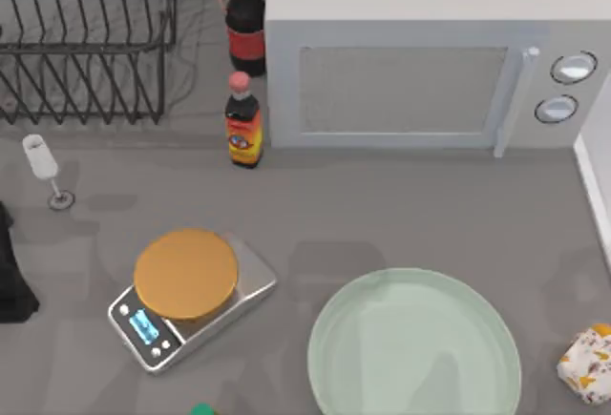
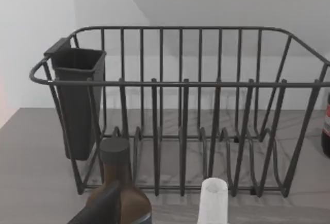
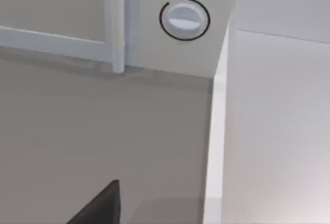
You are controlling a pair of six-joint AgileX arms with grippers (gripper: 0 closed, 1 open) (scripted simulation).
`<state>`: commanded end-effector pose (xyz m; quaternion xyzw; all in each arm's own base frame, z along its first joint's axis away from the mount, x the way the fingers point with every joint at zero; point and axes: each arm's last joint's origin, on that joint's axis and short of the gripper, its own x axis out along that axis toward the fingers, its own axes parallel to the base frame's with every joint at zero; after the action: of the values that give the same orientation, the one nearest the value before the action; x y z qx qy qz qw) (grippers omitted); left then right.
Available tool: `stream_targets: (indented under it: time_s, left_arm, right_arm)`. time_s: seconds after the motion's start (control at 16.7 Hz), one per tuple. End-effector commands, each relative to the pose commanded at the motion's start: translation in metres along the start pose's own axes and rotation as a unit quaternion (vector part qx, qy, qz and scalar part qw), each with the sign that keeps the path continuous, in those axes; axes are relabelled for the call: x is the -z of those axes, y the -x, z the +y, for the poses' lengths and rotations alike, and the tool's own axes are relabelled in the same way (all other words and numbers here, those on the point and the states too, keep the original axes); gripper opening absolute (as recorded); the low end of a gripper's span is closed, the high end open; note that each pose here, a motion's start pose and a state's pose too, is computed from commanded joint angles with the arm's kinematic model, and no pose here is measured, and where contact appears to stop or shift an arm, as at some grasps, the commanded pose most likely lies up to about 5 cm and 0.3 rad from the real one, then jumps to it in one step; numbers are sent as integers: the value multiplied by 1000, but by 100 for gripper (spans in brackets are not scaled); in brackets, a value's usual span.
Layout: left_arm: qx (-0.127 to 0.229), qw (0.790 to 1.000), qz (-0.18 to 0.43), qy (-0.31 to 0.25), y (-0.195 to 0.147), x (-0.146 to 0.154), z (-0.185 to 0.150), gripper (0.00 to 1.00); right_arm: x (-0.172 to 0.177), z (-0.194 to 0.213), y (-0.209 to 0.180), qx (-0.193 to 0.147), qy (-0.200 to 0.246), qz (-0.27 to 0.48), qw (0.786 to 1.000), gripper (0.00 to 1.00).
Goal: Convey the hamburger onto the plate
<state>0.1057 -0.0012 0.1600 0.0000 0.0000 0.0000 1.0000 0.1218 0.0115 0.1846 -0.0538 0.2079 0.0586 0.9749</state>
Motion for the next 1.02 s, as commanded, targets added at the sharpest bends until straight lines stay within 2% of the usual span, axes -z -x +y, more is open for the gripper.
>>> stream_targets:
  time_s: [0.12, 0.24, 0.54, 0.78, 0.9, 1.02]
  left_arm:
    - [0, 1000, 0, 0, 0, 0, 0, 100]
    - [0, 1000, 0, 0, 0, 0, 0, 100]
    - [0, 1000, 0, 0, 0, 0, 0, 100]
    - [0, 1000, 0, 0, 0, 0, 0, 100]
    - [0, 1000, 0, 0, 0, 0, 0, 100]
    - [0, 1000, 0, 0, 0, 0, 0, 100]
  right_arm:
    - [-8, 5, -12, -29, 27, 105, 994, 100]
    - [-14, 12, -27, -59, 57, 213, 974, 100]
    - [-26, 31, -63, -123, 129, 413, 893, 100]
    - [-31, 45, -86, -153, 169, 498, 837, 100]
    - [-33, 49, -92, -160, 179, 516, 822, 100]
    - [-33, 50, -93, -161, 180, 519, 820, 100]
